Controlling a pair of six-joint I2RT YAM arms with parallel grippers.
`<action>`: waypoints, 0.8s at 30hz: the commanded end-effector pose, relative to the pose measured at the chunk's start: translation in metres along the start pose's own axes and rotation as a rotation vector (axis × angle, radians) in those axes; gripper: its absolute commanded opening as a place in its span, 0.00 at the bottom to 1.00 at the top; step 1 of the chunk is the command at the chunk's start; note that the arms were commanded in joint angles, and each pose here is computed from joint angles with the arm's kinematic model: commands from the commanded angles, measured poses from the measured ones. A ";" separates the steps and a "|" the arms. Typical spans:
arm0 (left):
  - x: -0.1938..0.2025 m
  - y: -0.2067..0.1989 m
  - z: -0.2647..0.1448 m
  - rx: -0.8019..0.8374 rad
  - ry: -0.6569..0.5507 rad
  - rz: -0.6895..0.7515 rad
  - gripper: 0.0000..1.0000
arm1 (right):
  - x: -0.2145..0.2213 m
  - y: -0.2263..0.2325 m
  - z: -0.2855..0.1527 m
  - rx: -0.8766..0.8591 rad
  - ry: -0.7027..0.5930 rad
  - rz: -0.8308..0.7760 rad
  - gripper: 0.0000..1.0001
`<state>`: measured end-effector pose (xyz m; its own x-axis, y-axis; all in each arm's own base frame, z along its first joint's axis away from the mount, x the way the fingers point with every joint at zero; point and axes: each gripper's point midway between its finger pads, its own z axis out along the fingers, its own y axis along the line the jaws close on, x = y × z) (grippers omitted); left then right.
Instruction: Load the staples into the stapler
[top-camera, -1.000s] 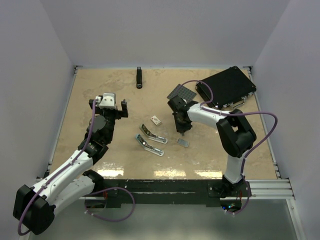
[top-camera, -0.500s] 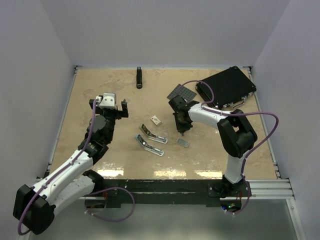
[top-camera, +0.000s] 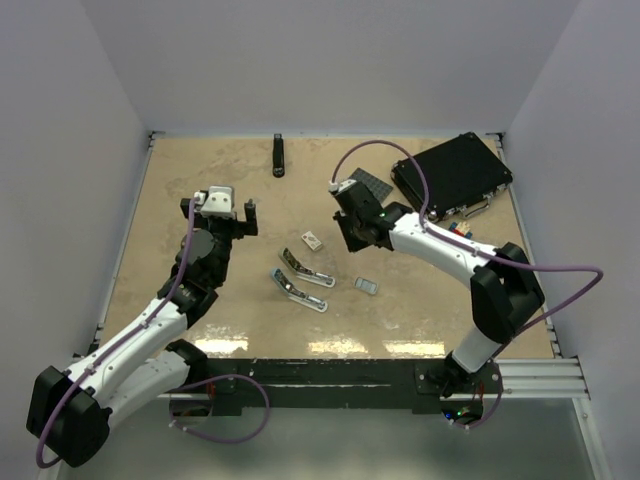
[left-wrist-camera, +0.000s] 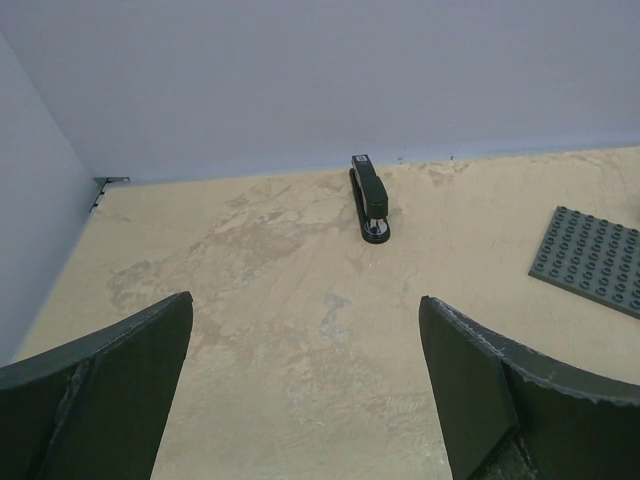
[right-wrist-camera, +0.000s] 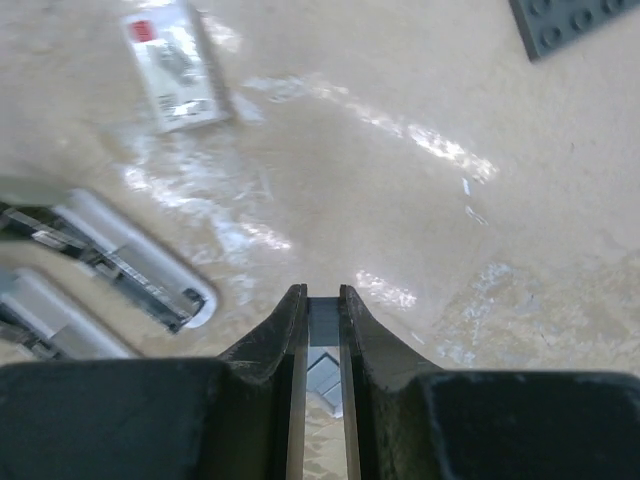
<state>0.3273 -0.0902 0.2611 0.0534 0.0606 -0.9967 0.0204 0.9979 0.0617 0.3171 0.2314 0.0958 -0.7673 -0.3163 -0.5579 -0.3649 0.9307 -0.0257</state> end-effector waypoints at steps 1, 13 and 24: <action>-0.006 -0.004 0.001 0.011 -0.033 -0.018 1.00 | -0.029 0.039 -0.016 -0.110 -0.154 -0.214 0.11; -0.007 -0.001 0.000 -0.001 -0.033 -0.018 1.00 | -0.001 0.137 -0.044 -0.475 -0.220 -0.458 0.10; -0.007 -0.001 0.000 -0.004 -0.033 -0.016 1.00 | 0.038 0.167 -0.043 -0.555 -0.163 -0.468 0.11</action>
<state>0.3270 -0.0915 0.2610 0.0533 0.0609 -0.9967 0.0242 0.9978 0.0622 0.2073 0.3528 0.0898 -0.4041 -0.6373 -0.6562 -0.8756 0.4770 0.0759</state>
